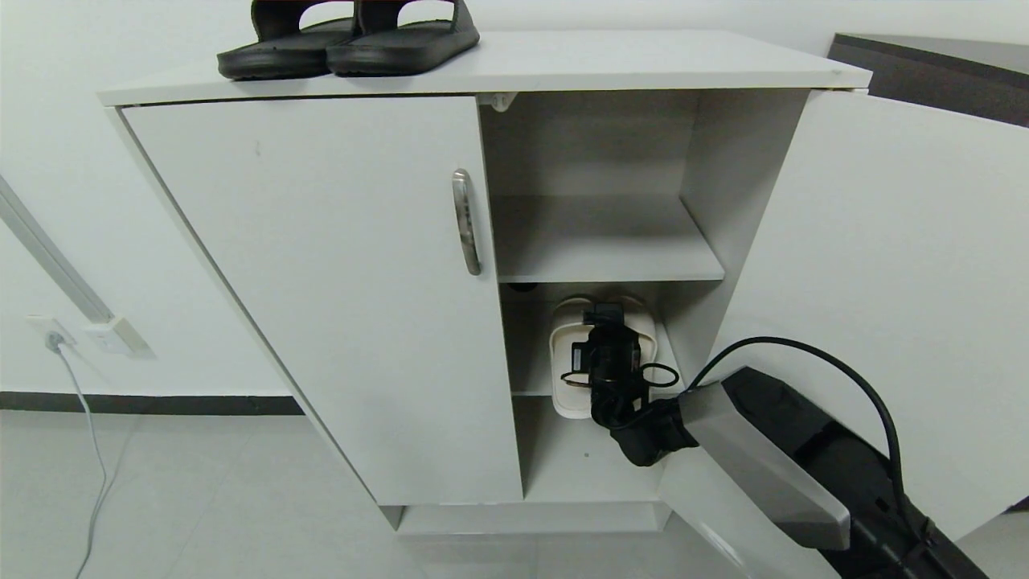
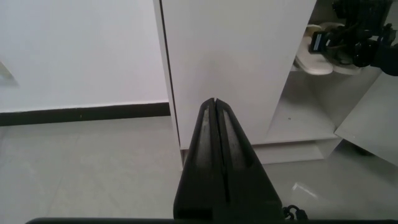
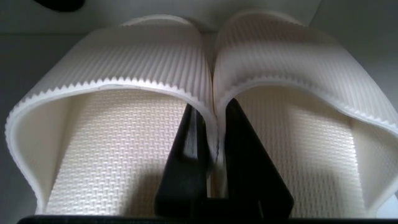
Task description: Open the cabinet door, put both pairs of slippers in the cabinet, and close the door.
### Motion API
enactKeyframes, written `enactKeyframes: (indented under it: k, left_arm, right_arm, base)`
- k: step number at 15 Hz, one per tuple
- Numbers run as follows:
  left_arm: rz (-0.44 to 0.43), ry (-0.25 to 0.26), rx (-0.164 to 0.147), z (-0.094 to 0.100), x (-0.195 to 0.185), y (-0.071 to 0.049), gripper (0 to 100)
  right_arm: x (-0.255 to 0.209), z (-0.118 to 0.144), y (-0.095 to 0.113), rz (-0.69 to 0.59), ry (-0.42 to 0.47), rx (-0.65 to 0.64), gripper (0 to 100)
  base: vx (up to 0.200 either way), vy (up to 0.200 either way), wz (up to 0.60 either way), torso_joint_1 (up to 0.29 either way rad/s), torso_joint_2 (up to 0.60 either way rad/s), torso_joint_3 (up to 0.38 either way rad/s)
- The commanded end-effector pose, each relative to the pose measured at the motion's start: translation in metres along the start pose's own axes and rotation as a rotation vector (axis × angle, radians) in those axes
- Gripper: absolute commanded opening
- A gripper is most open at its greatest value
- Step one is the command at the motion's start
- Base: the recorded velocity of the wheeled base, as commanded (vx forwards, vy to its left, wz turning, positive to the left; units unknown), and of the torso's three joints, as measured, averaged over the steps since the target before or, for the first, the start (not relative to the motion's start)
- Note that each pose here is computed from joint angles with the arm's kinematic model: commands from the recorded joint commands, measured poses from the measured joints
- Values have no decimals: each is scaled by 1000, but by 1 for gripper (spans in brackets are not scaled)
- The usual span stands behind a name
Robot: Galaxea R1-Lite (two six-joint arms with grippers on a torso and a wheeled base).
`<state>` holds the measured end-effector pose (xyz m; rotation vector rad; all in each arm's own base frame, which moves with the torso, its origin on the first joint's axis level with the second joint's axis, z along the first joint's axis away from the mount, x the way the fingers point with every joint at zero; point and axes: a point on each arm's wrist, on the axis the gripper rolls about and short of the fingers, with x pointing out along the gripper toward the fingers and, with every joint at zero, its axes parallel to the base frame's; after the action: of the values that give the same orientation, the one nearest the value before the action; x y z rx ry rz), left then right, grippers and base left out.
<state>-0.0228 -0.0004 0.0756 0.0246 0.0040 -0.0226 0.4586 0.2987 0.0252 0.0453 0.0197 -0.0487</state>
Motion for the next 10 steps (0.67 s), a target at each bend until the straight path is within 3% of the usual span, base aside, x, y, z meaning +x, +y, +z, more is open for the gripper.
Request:
enactKeyframes:
  k: [1,5,6,10]
  left_arm:
    - [0,0,0,0,0,0,0]
    - [0,0,0,0,0,0,0]
    - [0,0,0,0,0,0,0]
    - [0,0,-2,0,0,0,0]
  right_arm:
    - [2,-7,-1,-2,8,-7,0]
    - [2,-12,-1,-2,18,-13,0]
    - [2,-12,-1,-4,18,-15,100]
    - [-2,-11,-4,-7,23,-17,100]
  base:
    - [0,0,0,0,0,0]
    - [0,0,0,0,0,0]
    - [0,0,0,0,0,0]
    - [0,0,0,0,0,0]
